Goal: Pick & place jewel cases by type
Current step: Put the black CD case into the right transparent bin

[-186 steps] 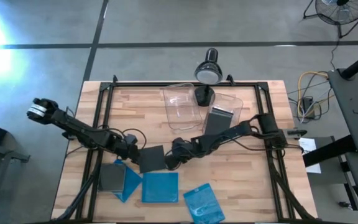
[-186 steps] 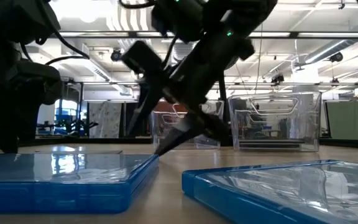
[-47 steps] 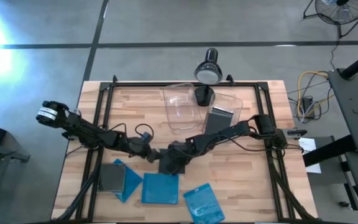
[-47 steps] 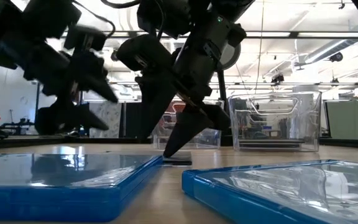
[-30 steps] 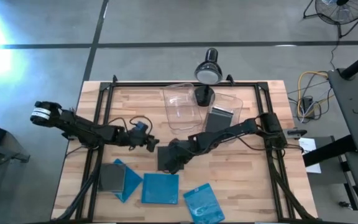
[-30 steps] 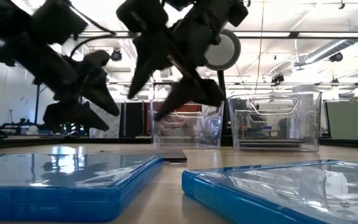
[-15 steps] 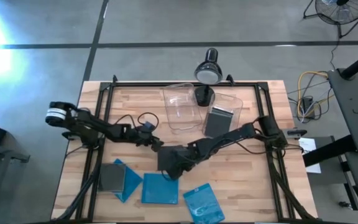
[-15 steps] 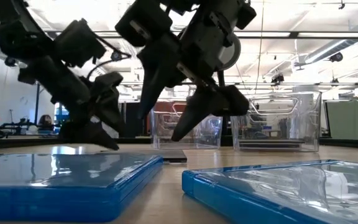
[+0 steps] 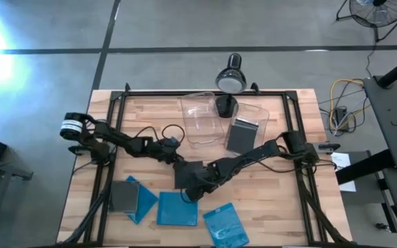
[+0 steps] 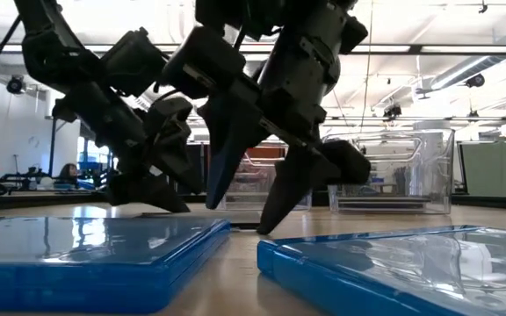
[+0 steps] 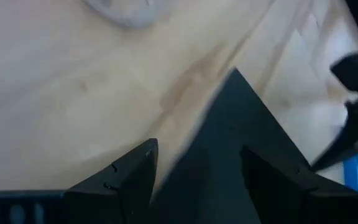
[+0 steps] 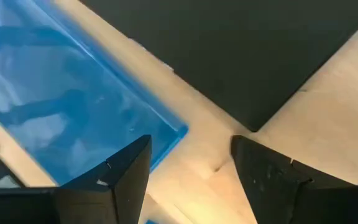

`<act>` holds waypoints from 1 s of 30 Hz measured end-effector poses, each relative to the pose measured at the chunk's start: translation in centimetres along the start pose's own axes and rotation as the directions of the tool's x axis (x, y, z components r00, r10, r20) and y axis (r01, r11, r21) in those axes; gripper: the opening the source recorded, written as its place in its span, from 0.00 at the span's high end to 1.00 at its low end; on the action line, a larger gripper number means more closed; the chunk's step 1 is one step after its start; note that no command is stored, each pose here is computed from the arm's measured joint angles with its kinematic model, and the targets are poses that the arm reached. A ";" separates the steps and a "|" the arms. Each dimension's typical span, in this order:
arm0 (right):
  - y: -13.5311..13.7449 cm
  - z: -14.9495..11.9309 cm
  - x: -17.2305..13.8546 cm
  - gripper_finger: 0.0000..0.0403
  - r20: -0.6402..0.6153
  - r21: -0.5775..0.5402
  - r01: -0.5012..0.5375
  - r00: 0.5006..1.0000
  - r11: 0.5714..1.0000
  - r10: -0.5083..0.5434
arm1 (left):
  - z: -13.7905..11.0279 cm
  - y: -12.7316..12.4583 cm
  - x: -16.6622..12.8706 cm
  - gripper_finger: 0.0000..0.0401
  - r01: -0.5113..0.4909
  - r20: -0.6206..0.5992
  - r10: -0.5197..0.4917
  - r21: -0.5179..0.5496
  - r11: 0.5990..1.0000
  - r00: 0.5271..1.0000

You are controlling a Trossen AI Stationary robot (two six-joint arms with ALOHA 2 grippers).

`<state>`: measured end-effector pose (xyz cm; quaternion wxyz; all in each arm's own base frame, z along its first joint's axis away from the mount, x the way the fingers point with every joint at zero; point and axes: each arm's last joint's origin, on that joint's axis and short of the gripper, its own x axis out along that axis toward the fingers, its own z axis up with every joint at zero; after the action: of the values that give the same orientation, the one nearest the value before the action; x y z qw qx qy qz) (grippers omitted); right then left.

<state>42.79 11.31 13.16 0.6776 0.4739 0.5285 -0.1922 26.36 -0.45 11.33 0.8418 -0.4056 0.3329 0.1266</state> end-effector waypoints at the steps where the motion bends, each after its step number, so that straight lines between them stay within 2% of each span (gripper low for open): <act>1: 0.0 0.2 0.0 0.45 0.019 -0.006 0.006 1.000 1.000 -0.006 | -0.3 0.1 0.0 0.47 -0.002 -0.023 0.002 0.002 1.000 1.000; 6: -0.4 1.5 -0.2 0.45 0.060 -0.014 0.015 0.998 1.000 -0.014 | -1.6 0.2 -0.4 0.47 0.004 -0.159 -0.003 0.009 1.000 0.987; 12: -0.8 3.6 -0.4 0.45 0.122 -0.004 -0.007 0.993 1.000 0.007 | -1.9 0.0 -1.4 0.47 -0.003 -0.218 0.007 0.018 1.000 0.976; 17: -0.8 5.5 -0.6 0.44 0.211 0.013 -0.054 0.976 0.998 0.050 | -1.8 0.4 -3.2 0.47 -0.073 -0.211 0.083 0.057 0.996 0.974; 22: -1.2 8.0 -1.3 0.44 0.319 0.031 -0.057 0.947 0.998 0.044 | -2.2 1.5 -5.3 0.47 -0.148 -0.191 0.157 0.061 0.987 0.969; 26: -0.9 9.0 -2.6 0.44 0.354 0.017 -0.077 0.933 0.997 0.065 | -3.0 2.4 -6.5 0.47 -0.146 -0.162 0.144 -0.001 0.989 0.976; 30: -0.2 8.2 -3.7 0.44 0.325 0.013 -0.108 0.940 0.994 0.098 | -3.9 3.6 -7.5 0.47 -0.154 -0.110 0.142 -0.103 0.983 0.984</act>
<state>45.65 3.44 16.34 0.7571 0.4732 0.3814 -0.2398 17.26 -0.65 12.37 0.7879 -0.4319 0.3974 0.1864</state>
